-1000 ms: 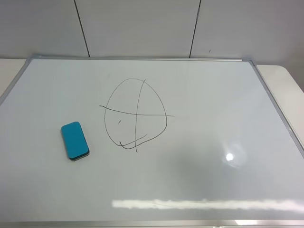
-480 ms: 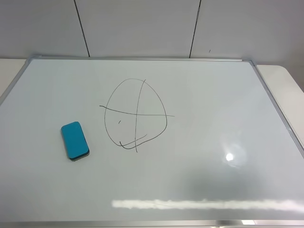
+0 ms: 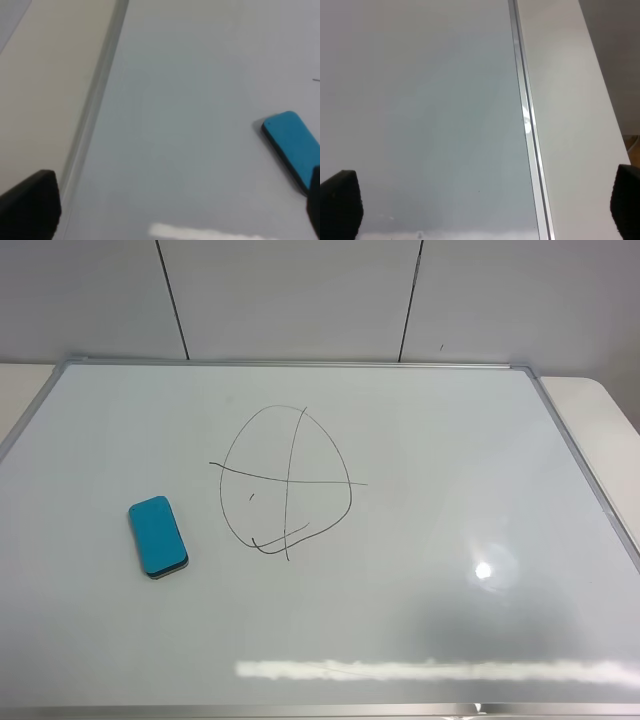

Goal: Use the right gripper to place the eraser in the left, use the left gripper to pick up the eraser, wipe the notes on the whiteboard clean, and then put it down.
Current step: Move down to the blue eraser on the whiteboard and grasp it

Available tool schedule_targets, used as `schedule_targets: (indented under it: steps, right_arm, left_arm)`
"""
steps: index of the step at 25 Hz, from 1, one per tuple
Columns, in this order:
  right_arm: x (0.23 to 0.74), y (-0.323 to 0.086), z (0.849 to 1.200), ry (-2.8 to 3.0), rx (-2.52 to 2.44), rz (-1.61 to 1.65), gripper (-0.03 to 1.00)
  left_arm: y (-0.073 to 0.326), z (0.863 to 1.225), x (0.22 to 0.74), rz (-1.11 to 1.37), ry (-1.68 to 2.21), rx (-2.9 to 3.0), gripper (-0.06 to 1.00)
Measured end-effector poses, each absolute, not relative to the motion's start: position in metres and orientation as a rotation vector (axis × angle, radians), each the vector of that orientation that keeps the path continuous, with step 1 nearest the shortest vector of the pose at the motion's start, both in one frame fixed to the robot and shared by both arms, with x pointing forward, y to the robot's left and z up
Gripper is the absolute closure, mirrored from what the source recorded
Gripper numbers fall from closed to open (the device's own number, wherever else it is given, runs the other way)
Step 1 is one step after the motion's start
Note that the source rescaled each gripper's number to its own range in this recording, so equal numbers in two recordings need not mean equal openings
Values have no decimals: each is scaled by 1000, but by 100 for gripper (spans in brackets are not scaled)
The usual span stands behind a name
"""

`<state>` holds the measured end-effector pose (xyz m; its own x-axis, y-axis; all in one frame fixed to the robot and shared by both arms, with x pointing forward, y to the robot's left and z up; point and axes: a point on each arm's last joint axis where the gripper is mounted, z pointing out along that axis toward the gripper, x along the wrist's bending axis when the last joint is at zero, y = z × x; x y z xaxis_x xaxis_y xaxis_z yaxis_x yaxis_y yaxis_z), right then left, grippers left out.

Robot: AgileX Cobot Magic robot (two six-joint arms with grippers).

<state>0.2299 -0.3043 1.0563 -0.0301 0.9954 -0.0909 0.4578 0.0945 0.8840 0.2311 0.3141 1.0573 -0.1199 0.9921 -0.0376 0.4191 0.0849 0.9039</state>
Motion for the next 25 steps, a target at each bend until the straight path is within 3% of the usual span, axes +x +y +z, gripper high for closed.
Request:
schedule_targets:
  steps: [25]
  right_arm:
    - [230, -304, 1056, 1598, 1471, 879, -3]
  left_arm:
    - [314, 1057, 231, 1004, 1641, 1420, -6]
